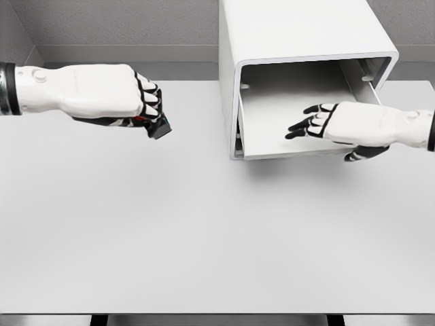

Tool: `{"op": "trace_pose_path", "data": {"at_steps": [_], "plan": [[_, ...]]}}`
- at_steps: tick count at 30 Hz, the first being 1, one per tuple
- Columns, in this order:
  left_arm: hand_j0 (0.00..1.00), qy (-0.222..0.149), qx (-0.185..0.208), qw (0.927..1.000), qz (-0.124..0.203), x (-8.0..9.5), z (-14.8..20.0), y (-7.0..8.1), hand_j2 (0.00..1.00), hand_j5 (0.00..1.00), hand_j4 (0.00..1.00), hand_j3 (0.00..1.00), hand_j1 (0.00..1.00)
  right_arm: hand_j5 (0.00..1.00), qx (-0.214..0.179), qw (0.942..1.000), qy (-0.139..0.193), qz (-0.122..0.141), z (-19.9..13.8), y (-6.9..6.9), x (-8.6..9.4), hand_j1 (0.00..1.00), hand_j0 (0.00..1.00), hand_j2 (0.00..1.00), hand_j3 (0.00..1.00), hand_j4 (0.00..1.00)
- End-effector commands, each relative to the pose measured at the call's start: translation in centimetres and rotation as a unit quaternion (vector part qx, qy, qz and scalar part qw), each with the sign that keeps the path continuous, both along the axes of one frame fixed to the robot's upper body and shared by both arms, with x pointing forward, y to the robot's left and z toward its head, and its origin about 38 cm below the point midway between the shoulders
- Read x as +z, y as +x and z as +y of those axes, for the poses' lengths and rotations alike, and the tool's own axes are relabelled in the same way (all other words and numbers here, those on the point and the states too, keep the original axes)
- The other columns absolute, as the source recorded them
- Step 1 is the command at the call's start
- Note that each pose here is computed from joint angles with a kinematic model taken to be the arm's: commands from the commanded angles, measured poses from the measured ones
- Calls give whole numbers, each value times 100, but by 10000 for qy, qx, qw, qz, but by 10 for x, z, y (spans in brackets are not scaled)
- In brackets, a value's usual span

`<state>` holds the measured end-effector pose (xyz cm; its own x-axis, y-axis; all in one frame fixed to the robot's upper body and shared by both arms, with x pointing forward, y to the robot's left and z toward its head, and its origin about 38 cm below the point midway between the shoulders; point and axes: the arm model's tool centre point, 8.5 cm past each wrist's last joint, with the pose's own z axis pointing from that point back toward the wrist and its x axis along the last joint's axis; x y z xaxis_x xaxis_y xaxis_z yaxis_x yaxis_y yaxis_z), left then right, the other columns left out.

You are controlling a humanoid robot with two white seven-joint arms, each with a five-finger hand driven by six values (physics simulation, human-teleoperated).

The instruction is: Slide open multi-storey tabletop storage cabinets and put open load switch and slide close multi-storey tabletop storage cabinets

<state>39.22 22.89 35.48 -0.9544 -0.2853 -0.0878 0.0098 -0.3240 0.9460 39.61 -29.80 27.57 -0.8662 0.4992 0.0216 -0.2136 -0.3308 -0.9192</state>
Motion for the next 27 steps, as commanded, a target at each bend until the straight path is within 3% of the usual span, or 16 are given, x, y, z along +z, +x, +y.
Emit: {"op": "trace_pose_path", "data": {"at_steps": [1, 7, 14, 16, 18, 22, 24, 25, 27], "plan": [[39, -113, -116, 9999, 30, 0, -10, 0, 39, 39, 39, 39, 39, 100, -12, 10000, 20, -29, -2, 0, 3, 100, 100, 100, 100, 100], [39, -278, -352, 9990, -65, 10, -29, 0, 39, 39, 39, 39, 39, 100, -65, 10000, 58, -39, -10, -6, 9, 100, 100, 100, 100, 100], [39, -483, -722, 9959, -242, 24, -58, -1, 39, 39, 39, 39, 39, 100, -542, 9923, 1030, -414, -56, -18, 68, 100, 100, 100, 100, 100], [39, -569, -883, 9940, -311, 31, -71, -3, 39, 39, 39, 39, 39, 100, -765, 9831, 1564, -566, -83, -31, 93, 100, 100, 100, 100, 100], [39, -672, -1071, 9913, -362, 36, -86, -5, 39, 39, 39, 39, 39, 100, -924, 9672, 2287, -606, -110, -49, 113, 100, 100, 100, 100, 100], [39, -870, -1476, 9840, -490, 48, -120, -11, 39, 39, 39, 39, 39, 100, -1343, 9436, 2885, -918, -156, -71, 138, 100, 100, 100, 100, 100], [39, -1059, -1887, 9746, -569, 54, -154, -21, 39, 39, 39, 39, 39, 100, -1757, 9362, 2945, -768, -180, -73, 122, 100, 100, 100, 100, 100], [40, -1115, -2036, 9706, -638, 54, -177, -23, 40, 40, 40, 40, 40, 100, -1905, 9362, 2896, -582, -185, -73, 107, 100, 100, 100, 100, 100], [42, -998, -1936, 9726, -808, 48, -204, -11, 42, 42, 42, 42, 42, 91, -2087, 9405, 2656, -367, -188, -74, 85, 91, 91, 91, 91, 91]]}}
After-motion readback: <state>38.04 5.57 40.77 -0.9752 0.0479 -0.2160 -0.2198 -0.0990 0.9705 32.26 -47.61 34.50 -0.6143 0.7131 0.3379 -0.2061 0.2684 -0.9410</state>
